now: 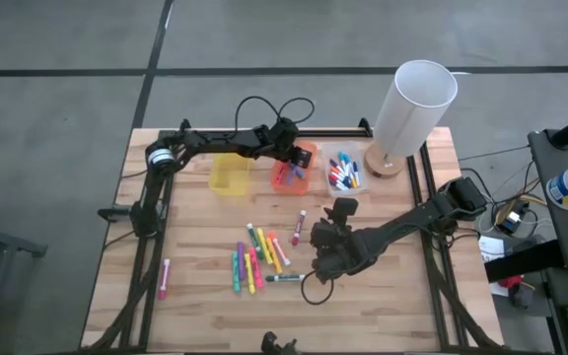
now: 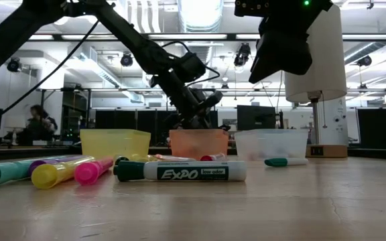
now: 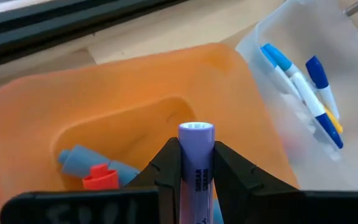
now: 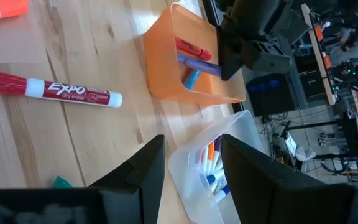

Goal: Pick & Place Markers
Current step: Put the left purple highlighter into the orange bin

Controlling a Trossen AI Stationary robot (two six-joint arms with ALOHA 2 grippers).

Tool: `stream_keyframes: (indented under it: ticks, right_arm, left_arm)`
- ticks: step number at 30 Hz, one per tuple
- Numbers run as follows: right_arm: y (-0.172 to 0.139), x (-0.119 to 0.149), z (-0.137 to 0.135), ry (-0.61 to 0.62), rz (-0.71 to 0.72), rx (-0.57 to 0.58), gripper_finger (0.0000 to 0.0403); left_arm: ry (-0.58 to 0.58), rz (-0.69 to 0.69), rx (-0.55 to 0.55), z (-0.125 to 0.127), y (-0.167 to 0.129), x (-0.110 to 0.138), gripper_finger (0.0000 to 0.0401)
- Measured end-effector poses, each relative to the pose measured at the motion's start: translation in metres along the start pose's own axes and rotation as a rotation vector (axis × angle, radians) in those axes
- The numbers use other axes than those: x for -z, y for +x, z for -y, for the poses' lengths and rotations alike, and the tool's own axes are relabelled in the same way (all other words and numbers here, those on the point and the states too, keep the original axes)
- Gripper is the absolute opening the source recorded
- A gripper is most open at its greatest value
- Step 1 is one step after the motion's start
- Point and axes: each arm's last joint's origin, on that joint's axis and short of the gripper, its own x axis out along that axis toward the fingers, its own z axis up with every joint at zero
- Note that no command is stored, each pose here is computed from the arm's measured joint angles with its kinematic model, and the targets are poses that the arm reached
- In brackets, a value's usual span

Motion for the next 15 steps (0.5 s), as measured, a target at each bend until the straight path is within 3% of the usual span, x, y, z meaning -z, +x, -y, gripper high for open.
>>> stream_keyframes:
  ticks: [15]
  right_arm:
    - [0.0, -0.0001, -0.0001, 0.001, 0.0, -0.001, 0.015]
  left_arm:
    - [0.007, -0.008, -0.022, -0.0023, 0.0003, 0.0015, 0.0065]
